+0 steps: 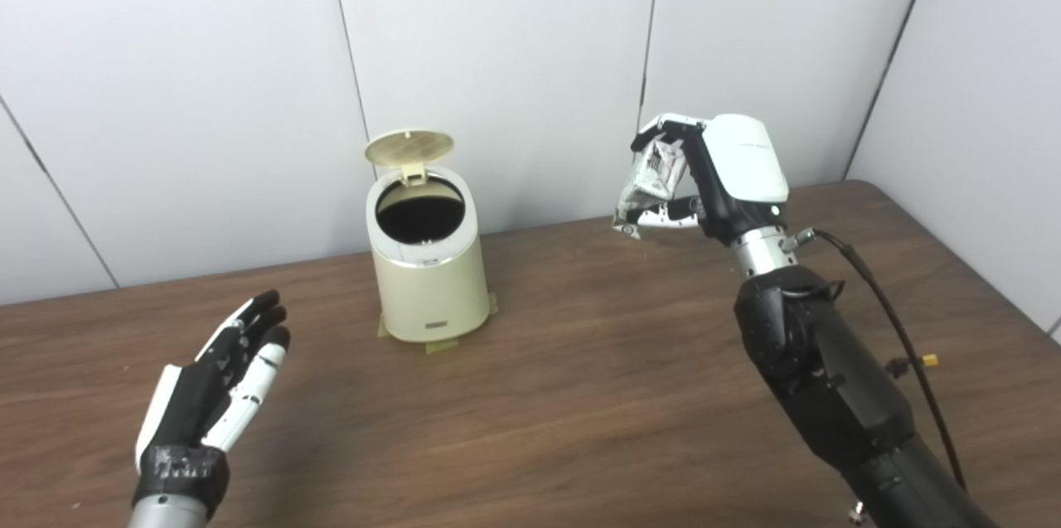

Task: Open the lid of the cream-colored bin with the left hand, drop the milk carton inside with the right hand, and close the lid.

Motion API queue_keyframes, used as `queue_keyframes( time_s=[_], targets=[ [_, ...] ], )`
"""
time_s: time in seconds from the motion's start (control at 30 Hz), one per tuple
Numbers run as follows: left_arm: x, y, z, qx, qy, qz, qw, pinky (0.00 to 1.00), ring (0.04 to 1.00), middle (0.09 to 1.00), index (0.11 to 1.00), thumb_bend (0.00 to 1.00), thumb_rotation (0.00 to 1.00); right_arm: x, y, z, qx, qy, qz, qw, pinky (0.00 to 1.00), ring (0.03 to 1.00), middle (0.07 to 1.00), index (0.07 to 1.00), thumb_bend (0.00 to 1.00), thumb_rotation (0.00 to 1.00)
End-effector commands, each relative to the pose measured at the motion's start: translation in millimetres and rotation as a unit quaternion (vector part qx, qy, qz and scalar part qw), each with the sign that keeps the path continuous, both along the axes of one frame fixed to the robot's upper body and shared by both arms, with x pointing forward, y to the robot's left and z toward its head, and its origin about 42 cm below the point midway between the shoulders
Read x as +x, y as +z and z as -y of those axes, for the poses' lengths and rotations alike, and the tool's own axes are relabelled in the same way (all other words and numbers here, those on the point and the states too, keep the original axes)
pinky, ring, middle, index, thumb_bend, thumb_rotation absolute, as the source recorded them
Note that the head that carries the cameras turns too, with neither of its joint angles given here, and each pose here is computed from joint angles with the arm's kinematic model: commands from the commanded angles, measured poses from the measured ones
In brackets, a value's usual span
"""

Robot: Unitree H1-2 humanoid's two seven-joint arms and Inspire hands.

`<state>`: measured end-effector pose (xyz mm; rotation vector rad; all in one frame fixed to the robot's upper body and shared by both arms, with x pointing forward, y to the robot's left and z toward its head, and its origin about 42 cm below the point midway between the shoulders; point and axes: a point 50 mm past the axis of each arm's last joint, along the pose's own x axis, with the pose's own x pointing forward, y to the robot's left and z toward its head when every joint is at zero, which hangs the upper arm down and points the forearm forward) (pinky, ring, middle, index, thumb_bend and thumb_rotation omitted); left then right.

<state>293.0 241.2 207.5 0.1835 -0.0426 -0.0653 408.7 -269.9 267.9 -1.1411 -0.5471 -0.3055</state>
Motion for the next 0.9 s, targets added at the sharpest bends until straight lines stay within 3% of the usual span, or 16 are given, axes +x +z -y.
queue_keyframes(
  time_s=[0.0,0.23,0.43,0.77,0.87],
  targets=[
    [2.4,11.5,3.6,0.002,0.004,0.037,0.999,0.98,0.931,0.891,0.89,0.42,0.55,7.3,48.3,-17.0,-0.009,0.048,0.104,0.993,0.28,0.402,0.527,0.548,0.49,0.0],
    [0.6,5.6,9.7,-0.001,0.005,0.039,0.999,0.89,0.893,0.876,0.877,0.43,0.5,10.1,70.5,-73.8,0.022,0.103,0.153,0.983,0.29,0.39,0.511,0.548,0.49,0.0],
    [-2.7,1.6,14.8,-0.005,0.008,0.034,0.999,0.94,0.904,0.886,0.881,0.45,0.51,21.9,85.0,-122.0,0.051,0.137,0.159,0.976,0.29,0.393,0.515,0.545,0.49,0.0],
    [-4.4,0.1,17.8,0.031,0.022,0.04,0.998,0.9,0.9,0.875,0.853,0.5,0.35,43.3,90.3,-159.3,0.074,0.167,0.161,0.97,0.36,0.384,0.498,0.552,0.49,0.0],
    [-4.6,0.2,20.1,0.03,0.023,0.042,0.998,0.9,0.897,0.87,0.849,0.5,0.34,47.7,87.6,-168.9,0.072,0.173,0.155,0.97,0.31,0.393,0.511,0.553,0.49,0.0]
  ],
)
